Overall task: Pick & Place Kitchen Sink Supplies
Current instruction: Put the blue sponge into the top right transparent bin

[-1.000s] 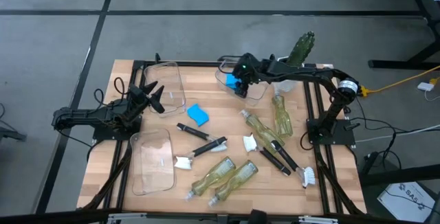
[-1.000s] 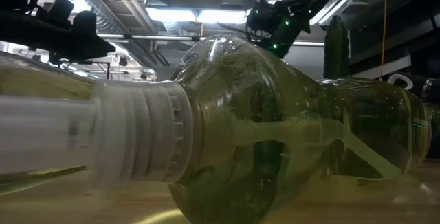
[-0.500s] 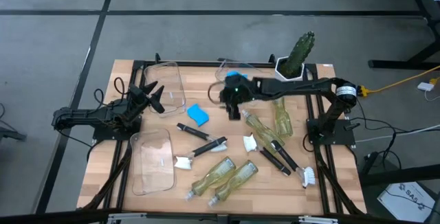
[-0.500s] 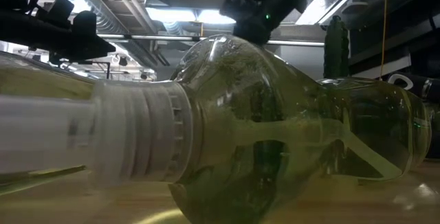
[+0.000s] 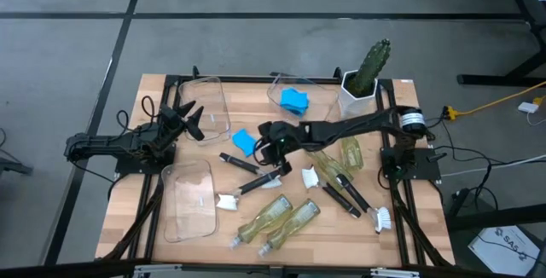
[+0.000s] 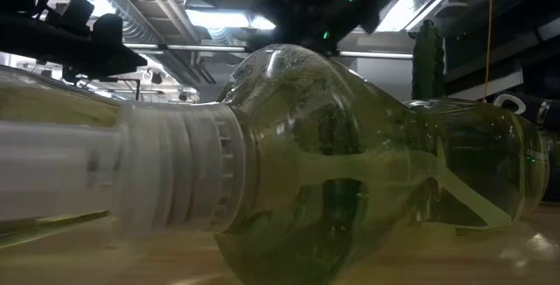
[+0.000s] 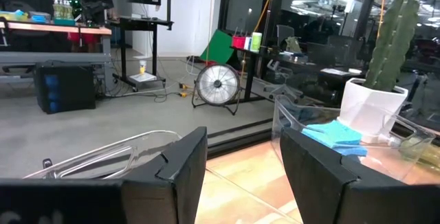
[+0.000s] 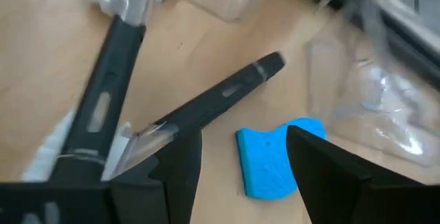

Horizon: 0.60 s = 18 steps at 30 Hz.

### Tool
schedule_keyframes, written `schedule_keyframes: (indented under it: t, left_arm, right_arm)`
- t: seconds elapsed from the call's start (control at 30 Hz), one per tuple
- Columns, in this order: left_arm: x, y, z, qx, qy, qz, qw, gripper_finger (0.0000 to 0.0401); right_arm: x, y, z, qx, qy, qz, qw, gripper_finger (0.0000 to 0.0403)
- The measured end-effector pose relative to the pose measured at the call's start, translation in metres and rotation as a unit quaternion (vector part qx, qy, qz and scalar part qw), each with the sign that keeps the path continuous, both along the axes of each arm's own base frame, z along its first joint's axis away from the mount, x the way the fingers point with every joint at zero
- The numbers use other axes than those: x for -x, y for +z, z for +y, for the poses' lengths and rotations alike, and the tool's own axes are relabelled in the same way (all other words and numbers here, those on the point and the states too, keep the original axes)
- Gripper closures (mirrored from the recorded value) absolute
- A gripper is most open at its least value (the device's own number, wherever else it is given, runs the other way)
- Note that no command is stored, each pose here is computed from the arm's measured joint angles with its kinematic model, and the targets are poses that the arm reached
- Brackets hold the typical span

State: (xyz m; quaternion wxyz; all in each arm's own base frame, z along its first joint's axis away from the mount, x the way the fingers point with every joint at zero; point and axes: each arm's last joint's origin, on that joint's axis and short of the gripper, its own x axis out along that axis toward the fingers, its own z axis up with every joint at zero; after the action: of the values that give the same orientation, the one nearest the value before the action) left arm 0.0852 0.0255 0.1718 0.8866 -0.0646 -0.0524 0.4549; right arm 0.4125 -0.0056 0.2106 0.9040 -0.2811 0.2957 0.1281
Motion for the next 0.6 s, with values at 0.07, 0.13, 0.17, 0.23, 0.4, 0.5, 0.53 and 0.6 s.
schedule_keyframes:
  t: [0.07, 0.13, 0.17, 0.23, 0.4, 0.5, 0.53, 0.6]
  left_arm:
    - [0.0, 0.0, 0.0, 0.0, 0.0, 0.0, 1.0, 0.0221]
    - [0.0, 0.0, 0.0, 0.0, 0.0, 0.0, 1.0, 0.0221]
    - [0.0, 0.0, 0.0, 0.0, 0.0, 0.0, 1.0, 0.0221]
    - [0.0, 0.0, 0.0, 0.0, 0.0, 0.0, 1.0, 0.0221]
    - [0.0, 0.0, 0.0, 0.0, 0.0, 0.0, 1.0, 0.0221]
    - [0.0, 0.0, 0.0, 0.0, 0.0, 0.0, 1.0, 0.0221]
    - [0.0, 0.0, 0.0, 0.0, 0.0, 0.0, 1.0, 0.0221]
    - [0.0, 0.0, 0.0, 0.0, 0.0, 0.0, 1.0, 0.0221]
  right_arm:
    - [-0.007, -0.015, 0.0, 0.0, 0.0, 0.004, 1.0, 0.0194]
    - [-0.013, -0.028, -0.001, 0.005, -0.006, 0.003, 1.0, 0.0194]
    - [-0.015, -0.035, -0.003, 0.01, -0.011, 0.007, 1.0, 0.0194]
    - [-0.023, -0.044, -0.004, 0.024, -0.022, 0.016, 0.999, 0.0194]
    - [-0.044, -0.061, -0.012, 0.058, -0.051, 0.063, 0.995, 0.0194]
    - [-0.055, -0.065, -0.016, 0.074, -0.067, 0.106, 0.989, 0.0194]
    - [-0.059, -0.065, -0.017, 0.08, -0.073, 0.116, 0.987, 0.0194]
    - [-0.065, -0.064, -0.019, 0.089, -0.086, 0.122, 0.985, 0.0194]
